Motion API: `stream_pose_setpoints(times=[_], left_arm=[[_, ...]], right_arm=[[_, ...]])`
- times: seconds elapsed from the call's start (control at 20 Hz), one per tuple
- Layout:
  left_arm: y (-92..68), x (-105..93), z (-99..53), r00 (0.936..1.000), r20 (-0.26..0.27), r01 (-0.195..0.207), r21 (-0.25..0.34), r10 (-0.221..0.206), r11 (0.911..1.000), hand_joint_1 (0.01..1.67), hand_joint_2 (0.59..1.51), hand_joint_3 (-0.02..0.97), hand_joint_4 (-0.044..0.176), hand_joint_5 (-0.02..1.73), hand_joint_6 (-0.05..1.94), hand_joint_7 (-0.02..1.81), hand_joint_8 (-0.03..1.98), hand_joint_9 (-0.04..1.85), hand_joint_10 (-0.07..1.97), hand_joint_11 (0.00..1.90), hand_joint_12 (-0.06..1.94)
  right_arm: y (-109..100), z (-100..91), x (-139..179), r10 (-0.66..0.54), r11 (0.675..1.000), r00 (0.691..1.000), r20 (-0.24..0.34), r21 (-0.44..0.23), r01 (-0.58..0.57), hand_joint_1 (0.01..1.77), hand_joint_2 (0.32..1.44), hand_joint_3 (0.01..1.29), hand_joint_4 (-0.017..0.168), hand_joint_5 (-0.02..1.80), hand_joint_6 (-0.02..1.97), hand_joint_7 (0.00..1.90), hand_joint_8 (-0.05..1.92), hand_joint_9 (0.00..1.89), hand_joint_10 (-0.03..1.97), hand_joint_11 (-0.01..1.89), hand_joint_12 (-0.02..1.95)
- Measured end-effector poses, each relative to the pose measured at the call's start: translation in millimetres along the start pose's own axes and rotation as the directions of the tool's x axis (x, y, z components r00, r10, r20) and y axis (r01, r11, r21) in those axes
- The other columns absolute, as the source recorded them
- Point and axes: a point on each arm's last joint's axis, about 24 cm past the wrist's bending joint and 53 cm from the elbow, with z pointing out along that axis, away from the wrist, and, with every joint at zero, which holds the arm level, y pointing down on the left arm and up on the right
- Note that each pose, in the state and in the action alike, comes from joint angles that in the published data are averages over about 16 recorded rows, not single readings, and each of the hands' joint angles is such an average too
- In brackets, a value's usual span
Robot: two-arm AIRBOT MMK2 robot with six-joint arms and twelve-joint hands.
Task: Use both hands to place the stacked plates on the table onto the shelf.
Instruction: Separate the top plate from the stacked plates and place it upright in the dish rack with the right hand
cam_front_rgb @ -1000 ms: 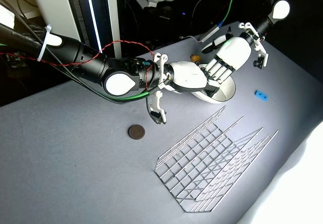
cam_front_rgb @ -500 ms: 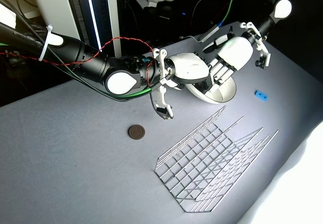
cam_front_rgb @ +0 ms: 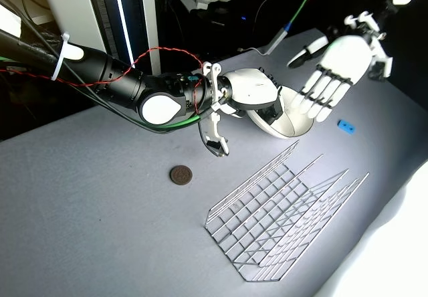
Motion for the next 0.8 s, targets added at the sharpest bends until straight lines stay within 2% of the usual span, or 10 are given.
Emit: stream_pose_setpoints(times=[0.35, 0.8], left_arm=[[11.5, -14.8, -27.4, 0.9995, 0.030, 0.006, -0.062, -0.004, 0.9981, 0.01, 1.119, 0.018, 0.004, 0.02, 0.01, 0.02, -0.01, 0.02, 0.01, 0.01, 0.00], [23.1, -15.2, -41.7, 0.9993, 0.032, 0.024, -0.112, -0.021, 0.9934, 0.01, 1.118, 0.018, 0.005, 0.02, 0.01, 0.02, -0.01, 0.02, 0.01, 0.02, 0.00]], right_arm=[[21.3, -2.5, -20.5, 0.021, 1.000, 1.000, 0.019, -0.023, -0.020, 1.16, 0.97, 0.01, 0.022, 0.97, 0.86, 1.06, 0.78, 1.28, 0.12, 0.90, 1.20], [37.1, -21.8, -62.2, 0.035, 0.999, 0.998, 0.055, -0.022, -0.034, 1.18, 0.97, 0.01, 0.021, 1.00, 0.91, 1.10, 0.79, 1.29, 0.12, 0.90, 1.20]])
